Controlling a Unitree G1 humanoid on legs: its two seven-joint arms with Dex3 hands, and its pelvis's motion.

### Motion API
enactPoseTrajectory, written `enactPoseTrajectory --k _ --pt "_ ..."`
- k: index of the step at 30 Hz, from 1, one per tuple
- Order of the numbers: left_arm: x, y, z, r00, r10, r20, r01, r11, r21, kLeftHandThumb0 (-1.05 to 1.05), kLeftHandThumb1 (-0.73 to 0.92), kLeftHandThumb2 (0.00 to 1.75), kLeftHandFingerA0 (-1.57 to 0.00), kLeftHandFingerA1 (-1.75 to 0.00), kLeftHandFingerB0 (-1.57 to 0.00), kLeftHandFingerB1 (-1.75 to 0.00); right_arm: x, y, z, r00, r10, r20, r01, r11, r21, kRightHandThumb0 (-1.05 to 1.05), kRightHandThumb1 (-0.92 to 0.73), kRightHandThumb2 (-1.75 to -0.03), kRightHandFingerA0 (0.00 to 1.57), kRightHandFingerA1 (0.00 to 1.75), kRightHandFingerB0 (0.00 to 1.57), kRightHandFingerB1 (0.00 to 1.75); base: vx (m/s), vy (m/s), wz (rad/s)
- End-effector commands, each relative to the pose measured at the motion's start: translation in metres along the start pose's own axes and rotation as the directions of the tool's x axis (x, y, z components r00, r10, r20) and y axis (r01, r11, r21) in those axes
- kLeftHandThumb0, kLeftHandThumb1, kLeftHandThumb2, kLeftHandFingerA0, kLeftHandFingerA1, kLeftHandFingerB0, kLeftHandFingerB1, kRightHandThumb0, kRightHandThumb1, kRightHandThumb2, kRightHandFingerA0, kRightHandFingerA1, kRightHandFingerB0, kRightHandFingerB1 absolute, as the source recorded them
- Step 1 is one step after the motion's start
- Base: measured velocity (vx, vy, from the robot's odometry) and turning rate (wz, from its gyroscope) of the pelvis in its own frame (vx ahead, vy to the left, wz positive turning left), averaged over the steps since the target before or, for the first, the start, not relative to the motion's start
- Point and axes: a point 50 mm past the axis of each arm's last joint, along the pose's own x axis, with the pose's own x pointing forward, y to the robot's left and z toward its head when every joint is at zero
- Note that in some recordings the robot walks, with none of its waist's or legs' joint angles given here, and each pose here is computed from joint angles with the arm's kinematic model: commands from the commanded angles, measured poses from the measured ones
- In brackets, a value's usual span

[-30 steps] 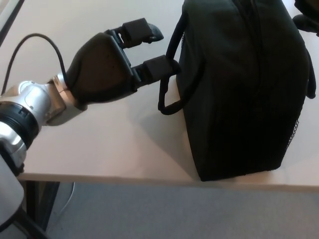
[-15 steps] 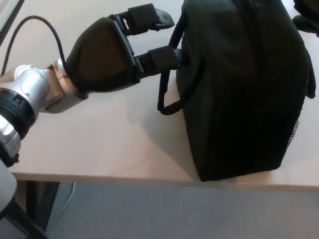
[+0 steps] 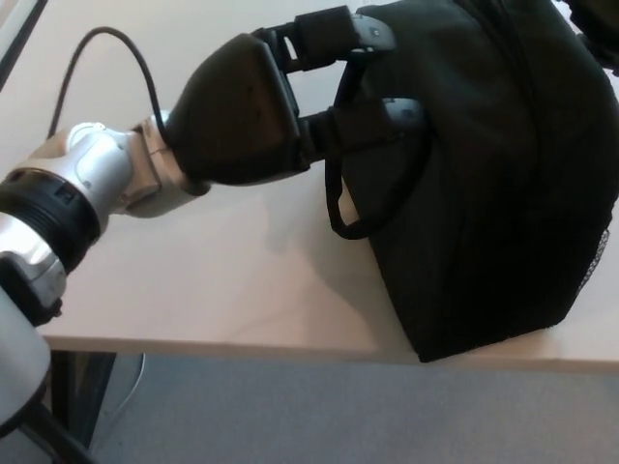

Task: A lunch bag is kept on the middle of the desk and the robot uses both its hands to grab the opening of the bag from the left and right and moves its hands away from each other to spread the bag open

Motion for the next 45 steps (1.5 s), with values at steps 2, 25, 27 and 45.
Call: enactPoseTrajectory --k 2,25,27,45 --pt "0.015 0.006 -0.005 0.996 0.083 0.026 -0.084 0.996 0.012 -0.25 0.51 0.56 -0.62 -0.54 -0.55 -0.41 -0.009 0.013 0.004 0.999 0.048 0.015 -0.048 0.999 -0.010 -0.42 -0.54 -0.57 0.50 0.37 0.38 0.33 0.00 0.000 0.00" --pt "0.017 0.008 -0.008 0.996 0.087 0.020 -0.087 0.996 0.030 -0.24 0.50 0.56 -0.62 -0.53 -0.61 -0.42 -0.011 0.017 0.007 0.997 0.067 0.028 -0.067 0.998 -0.003 -0.45 -0.54 -0.56 0.51 0.38 0.38 0.33 0.00 0.000 0.00" --pt "0.017 0.005 -0.004 0.995 0.103 0.002 -0.103 0.995 0.008 -0.29 0.53 0.57 -0.61 -0.53 -0.59 -0.42 -0.010 0.016 0.009 0.998 0.052 0.037 -0.052 0.999 -0.005 -0.45 -0.53 -0.56 0.52 0.39 0.39 0.33 0.00 0.000 0.00" --pt "0.023 -0.028 0.032 0.984 0.141 -0.105 -0.150 0.986 -0.079 -0.11 0.59 0.58 -0.58 -0.53 -0.52 -0.45 -0.008 0.017 0.011 0.998 0.058 0.040 -0.057 0.998 -0.017 -0.39 -0.58 -0.58 0.50 0.38 0.39 0.33 0.00 0.000 0.00"
